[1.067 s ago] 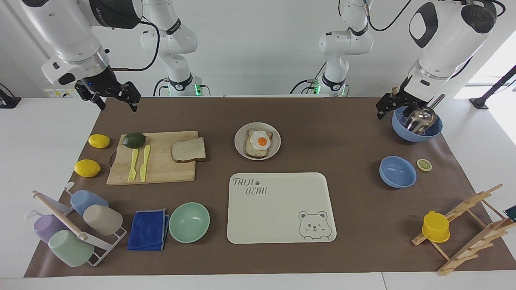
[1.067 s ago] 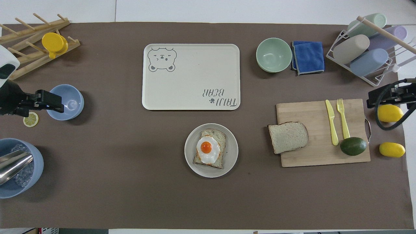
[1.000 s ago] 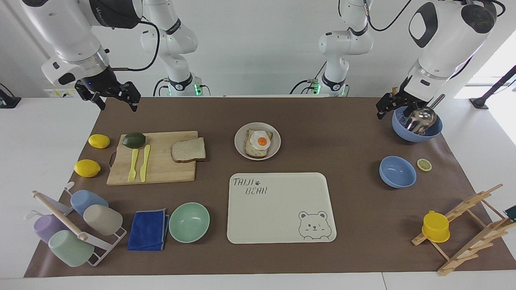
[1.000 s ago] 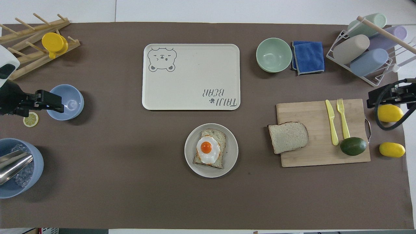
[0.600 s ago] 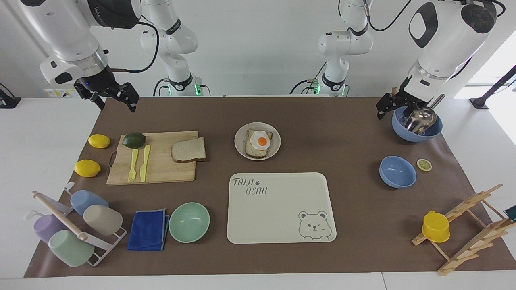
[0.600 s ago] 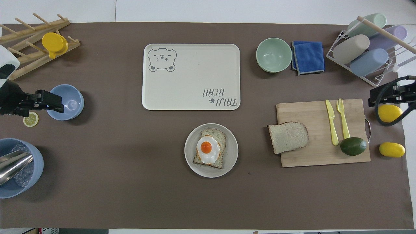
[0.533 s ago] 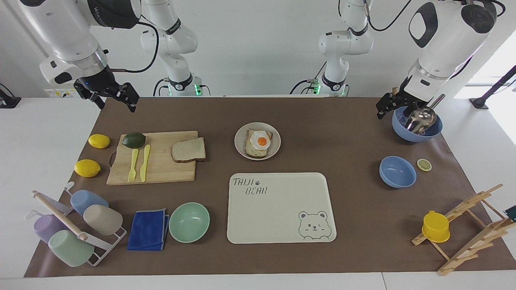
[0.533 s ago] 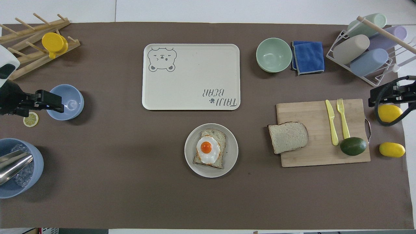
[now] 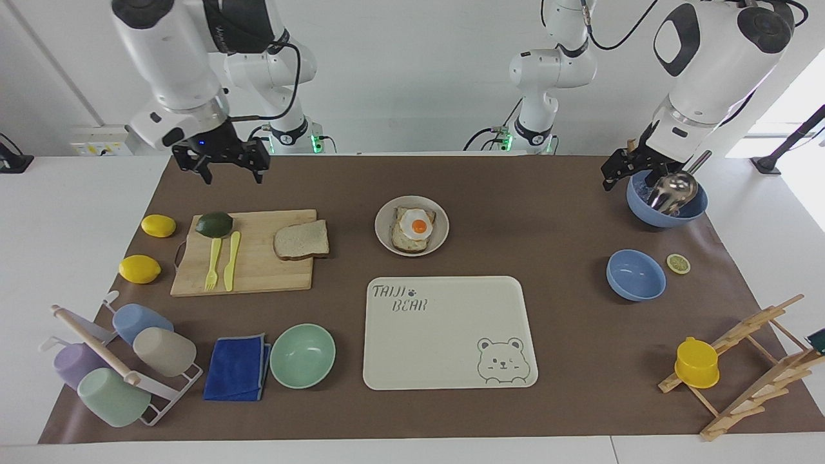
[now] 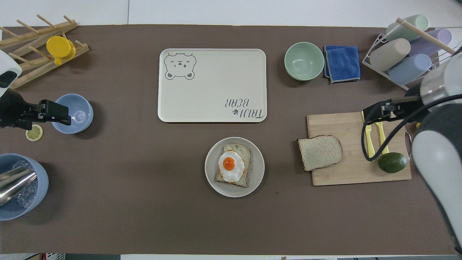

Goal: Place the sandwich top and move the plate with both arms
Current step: 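Grasp the bread slice with the right gripper and lift it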

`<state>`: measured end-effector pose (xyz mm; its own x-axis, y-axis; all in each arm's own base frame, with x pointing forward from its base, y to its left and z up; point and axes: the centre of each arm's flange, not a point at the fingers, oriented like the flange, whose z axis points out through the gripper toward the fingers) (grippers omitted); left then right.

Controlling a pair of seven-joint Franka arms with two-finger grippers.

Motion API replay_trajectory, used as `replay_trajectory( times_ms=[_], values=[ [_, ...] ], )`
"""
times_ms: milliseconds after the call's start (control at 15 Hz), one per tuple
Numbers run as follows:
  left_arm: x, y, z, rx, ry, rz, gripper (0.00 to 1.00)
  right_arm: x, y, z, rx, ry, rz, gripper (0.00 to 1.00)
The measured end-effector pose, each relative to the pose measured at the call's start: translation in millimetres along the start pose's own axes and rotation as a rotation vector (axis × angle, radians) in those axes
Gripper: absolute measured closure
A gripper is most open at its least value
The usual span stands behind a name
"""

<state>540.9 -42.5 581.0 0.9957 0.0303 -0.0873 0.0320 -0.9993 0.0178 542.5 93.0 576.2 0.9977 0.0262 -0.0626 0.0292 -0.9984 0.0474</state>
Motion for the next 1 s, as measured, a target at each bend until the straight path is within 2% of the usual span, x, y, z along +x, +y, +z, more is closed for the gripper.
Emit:
replay_trajectory(
  times_ms=[200, 400, 667, 1000],
  values=[
    [0, 0, 0, 0.0, 0.0, 0.0, 0.0, -4, -98, 67, -0.008, 0.013, 0.029, 0.0],
    [0, 0, 0, 0.0, 0.0, 0.0, 0.0, 4, -152, 142, -0.019, 0.003, -0.005, 0.0],
    [0, 0, 0, 0.0, 0.0, 0.0, 0.0, -11, -172, 224, -0.059, -0.046, -0.021, 0.0],
    [0, 0, 0, 0.0, 0.0, 0.0, 0.0, -27, -160, 251, -0.229, -0.063, -0.08, 0.0]
  ],
)
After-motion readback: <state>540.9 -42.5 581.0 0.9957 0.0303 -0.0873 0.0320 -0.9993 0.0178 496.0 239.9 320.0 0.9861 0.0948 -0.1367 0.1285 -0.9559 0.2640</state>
